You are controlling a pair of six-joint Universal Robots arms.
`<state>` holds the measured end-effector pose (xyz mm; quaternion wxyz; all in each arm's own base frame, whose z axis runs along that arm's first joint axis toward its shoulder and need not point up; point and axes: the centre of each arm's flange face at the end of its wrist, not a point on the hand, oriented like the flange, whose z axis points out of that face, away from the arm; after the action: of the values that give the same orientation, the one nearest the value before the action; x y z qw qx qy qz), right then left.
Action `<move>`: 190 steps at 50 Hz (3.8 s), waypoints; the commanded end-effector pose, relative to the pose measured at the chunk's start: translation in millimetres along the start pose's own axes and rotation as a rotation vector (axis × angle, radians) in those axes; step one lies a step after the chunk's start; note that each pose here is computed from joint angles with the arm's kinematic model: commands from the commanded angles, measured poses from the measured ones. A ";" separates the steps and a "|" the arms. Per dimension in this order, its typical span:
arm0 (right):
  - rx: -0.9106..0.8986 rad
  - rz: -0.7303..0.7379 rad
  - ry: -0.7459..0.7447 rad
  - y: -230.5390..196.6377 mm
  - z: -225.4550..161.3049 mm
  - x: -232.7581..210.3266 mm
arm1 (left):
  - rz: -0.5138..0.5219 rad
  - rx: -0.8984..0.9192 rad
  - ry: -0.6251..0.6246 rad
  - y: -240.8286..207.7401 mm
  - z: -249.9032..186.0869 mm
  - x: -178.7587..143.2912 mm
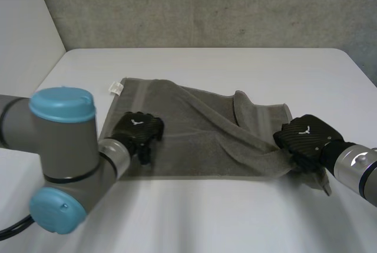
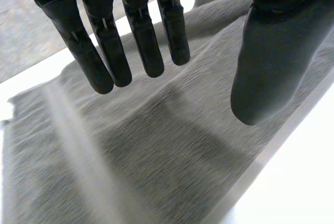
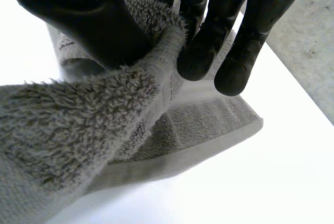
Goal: Fold the towel.
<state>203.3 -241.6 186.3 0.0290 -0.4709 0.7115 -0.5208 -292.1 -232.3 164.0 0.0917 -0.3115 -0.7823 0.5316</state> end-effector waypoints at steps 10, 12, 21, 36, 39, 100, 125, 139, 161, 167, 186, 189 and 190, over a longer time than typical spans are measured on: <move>-0.003 0.004 -0.019 3.1 1.0 -3.8 | 0.029 -0.098 -0.166 35.1 0.5 -64.4; -0.004 0.004 -0.018 3.2 1.0 -3.7 | 0.026 -0.098 -0.178 38.4 0.7 -69.3; -0.008 0.010 0.007 4.1 2.5 2.2 | 0.038 -0.085 -0.174 45.3 -0.9 -77.5; -0.014 0.012 0.006 5.6 4.0 2.8 | 0.037 -0.084 -0.170 48.2 0.3 -78.7; -0.016 0.012 0.004 6.5 4.8 2.5 | 0.035 -0.084 -0.167 48.3 0.3 -78.8; 0.006 0.023 0.086 2.5 7.8 27.1 | 0.103 0.181 -0.288 -19.8 16.9 -109.6; -0.139 -0.001 0.058 -19.6 -3.2 77.6 | 0.017 0.188 -0.283 -26.7 9.2 -115.5; 0.318 -0.293 0.603 -126.9 66.5 145.0 | 0.051 0.503 -0.379 -125.1 59.4 -155.7; 0.264 -0.196 0.306 -96.0 78.6 71.9 | -0.122 0.595 -0.315 -110.3 50.4 -142.1; 0.084 -0.128 0.165 -47.9 82.9 40.0 | -0.101 0.350 -0.318 -32.5 58.9 -133.7; -0.112 0.005 0.024 13.8 76.8 0.8 | 0.011 0.177 -0.325 13.7 43.0 -124.8; -0.096 0.036 0.047 11.2 72.4 2.8 | 0.004 0.179 -0.341 12.9 41.6 -131.0; -0.089 0.043 0.059 11.0 71.0 3.4 | 0.002 0.178 -0.345 12.9 41.3 -132.3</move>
<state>237.5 -296.6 137.0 -0.0054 -0.4713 0.7396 -0.4805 -210.6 -333.4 152.7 -0.0109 -0.2219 -0.7382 0.6369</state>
